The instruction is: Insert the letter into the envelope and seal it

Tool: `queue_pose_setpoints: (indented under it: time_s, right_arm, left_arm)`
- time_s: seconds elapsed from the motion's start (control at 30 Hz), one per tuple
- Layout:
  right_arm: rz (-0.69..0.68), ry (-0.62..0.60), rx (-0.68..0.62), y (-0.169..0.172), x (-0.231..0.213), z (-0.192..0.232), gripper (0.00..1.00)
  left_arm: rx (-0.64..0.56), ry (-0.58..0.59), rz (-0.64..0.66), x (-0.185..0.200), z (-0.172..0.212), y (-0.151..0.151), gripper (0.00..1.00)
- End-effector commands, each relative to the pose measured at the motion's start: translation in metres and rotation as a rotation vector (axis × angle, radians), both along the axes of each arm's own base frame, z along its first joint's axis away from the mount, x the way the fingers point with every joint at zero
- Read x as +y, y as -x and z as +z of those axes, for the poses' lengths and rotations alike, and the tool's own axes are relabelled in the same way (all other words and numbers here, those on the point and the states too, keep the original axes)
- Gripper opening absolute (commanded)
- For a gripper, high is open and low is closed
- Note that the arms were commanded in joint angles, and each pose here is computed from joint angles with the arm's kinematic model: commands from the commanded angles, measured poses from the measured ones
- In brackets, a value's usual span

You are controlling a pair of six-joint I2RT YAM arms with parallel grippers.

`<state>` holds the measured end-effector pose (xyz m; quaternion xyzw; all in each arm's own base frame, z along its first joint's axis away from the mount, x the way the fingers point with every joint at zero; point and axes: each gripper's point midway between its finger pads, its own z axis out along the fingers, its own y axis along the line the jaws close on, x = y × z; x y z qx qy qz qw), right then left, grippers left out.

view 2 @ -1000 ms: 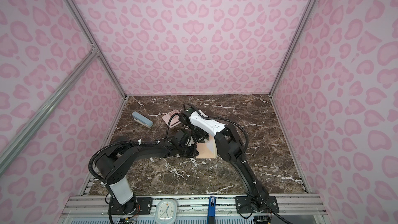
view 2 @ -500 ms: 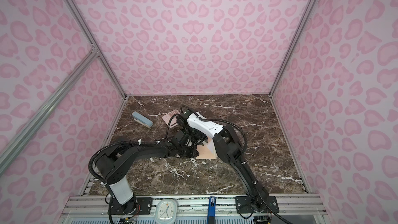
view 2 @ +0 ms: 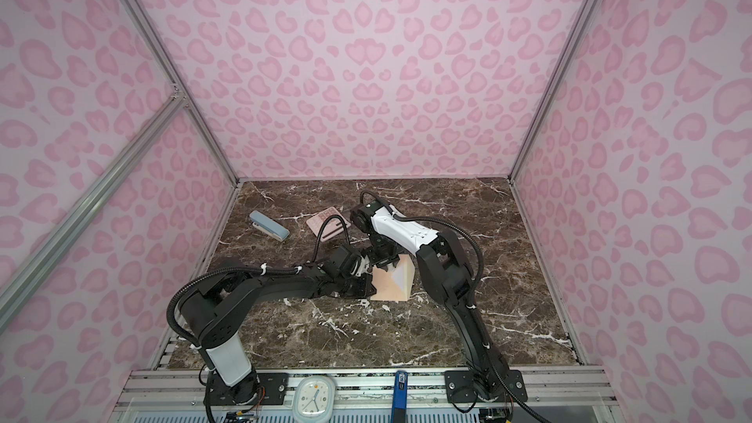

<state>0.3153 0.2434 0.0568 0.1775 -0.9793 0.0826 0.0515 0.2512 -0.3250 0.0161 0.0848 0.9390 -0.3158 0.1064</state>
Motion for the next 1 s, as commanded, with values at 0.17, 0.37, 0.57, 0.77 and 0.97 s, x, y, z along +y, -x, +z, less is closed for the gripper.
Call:
queue_pose_setpoints:
  time_s: [0.17, 0.37, 0.57, 0.77, 0.97]
  right_arm:
    - [-0.014, 0.070, -0.025, -0.006, -0.011, -0.008, 0.00]
    - [0.014, 0.138, -0.019, -0.003, -0.018, -0.013, 0.00]
    - [0.039, 0.144, 0.012, 0.006, -0.011, -0.023, 0.00]
    - [0.052, 0.132, 0.024, 0.011, -0.002, -0.025, 0.00]
    - [0.067, 0.123, 0.043, 0.019, 0.001, -0.021, 0.00]
  left_arm:
    - [0.021, -0.096, 0.014, 0.018, -0.014, 0.005, 0.04]
    - [0.020, -0.093, 0.013, 0.017, -0.013, 0.005, 0.04]
    - [0.020, -0.091, 0.013, 0.016, -0.013, 0.004, 0.04]
    - [0.020, -0.092, 0.011, 0.016, -0.013, 0.004, 0.04]
    - [0.018, -0.091, 0.014, 0.016, -0.013, 0.003, 0.04]
